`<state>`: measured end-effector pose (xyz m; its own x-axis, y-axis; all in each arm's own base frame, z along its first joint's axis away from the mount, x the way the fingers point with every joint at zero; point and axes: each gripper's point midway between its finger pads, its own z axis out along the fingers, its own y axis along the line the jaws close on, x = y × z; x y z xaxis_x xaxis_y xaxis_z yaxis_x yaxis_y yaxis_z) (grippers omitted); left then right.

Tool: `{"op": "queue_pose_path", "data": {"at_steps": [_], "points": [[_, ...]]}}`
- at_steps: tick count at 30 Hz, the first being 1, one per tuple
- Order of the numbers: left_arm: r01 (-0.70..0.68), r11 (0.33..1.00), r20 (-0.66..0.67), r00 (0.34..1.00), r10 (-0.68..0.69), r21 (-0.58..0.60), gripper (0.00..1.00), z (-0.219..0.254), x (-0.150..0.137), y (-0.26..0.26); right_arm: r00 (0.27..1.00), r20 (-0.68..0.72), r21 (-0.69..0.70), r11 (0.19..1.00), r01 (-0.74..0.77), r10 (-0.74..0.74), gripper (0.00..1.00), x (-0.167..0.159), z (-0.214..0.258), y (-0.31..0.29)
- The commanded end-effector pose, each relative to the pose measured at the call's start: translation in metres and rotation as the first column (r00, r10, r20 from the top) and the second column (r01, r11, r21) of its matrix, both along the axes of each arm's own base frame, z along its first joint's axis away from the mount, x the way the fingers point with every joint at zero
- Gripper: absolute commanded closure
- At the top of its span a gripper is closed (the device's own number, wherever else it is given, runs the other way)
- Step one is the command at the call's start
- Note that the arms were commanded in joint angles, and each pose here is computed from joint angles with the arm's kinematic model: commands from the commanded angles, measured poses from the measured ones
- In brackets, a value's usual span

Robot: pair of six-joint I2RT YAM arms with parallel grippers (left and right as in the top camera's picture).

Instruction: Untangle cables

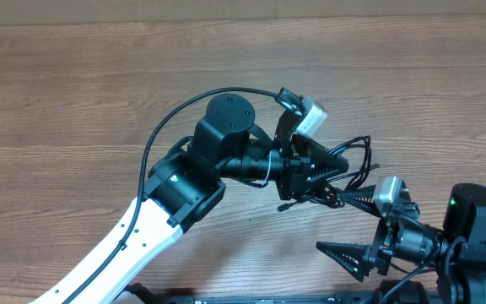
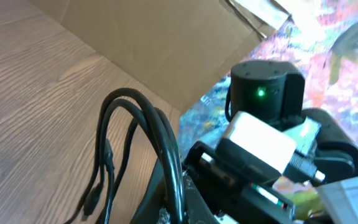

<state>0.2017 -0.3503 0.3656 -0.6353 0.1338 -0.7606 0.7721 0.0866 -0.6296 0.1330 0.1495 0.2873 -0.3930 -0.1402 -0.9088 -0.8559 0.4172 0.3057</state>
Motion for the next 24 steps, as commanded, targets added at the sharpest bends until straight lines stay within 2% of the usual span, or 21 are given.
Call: {"op": "queue_pose_path", "data": {"at_steps": [1,8,12,13,15,18,21,23,24], "points": [[-0.044,0.999,-0.068,0.997,0.042,-0.025,0.95,0.015,0.003,0.0,1.0,0.023,0.004,1.0,-0.014,0.014,0.0,-0.003,0.007,0.001],[0.022,0.999,-0.114,0.993,-0.024,-0.026,0.96,0.016,-0.018,-0.01,1.0,0.02,-0.027,0.999,0.018,-0.018,0.0,0.002,0.002,-0.002],[0.074,0.997,-0.114,0.991,-0.076,-0.023,0.96,0.015,-0.039,-0.02,0.999,0.02,-0.048,0.998,0.039,-0.038,0.05,0.005,-0.001,-0.005],[0.076,0.997,-0.114,0.99,-0.078,-0.023,0.96,0.015,-0.04,-0.021,0.999,0.018,-0.05,0.998,0.041,-0.04,0.09,0.005,-0.002,-0.005],[0.073,0.997,-0.11,0.991,-0.076,-0.026,0.96,0.016,-0.039,-0.021,0.999,0.01,-0.051,0.998,0.042,-0.041,0.26,0.004,-0.003,-0.005],[0.025,0.999,-0.095,0.995,-0.027,-0.023,0.96,0.016,-0.031,-0.022,0.999,0.012,-0.051,0.998,0.042,-0.041,0.75,0.004,-0.003,-0.005],[-0.023,1.0,-0.076,0.997,0.022,-0.018,0.95,0.015,-0.022,-0.022,0.999,0.009,-0.051,0.998,0.042,-0.042,0.89,0.004,-0.003,-0.005],[-0.055,0.998,-0.052,0.997,0.054,-0.014,0.8,0.014,-0.016,-0.021,0.999,0.004,-0.05,0.998,0.043,-0.043,0.94,0.004,-0.003,-0.005],[-0.063,0.998,-0.044,0.997,0.063,-0.012,0.68,0.014,-0.014,-0.021,0.999,0.002,-0.05,0.998,0.043,-0.043,0.94,0.004,-0.004,-0.005]]}}
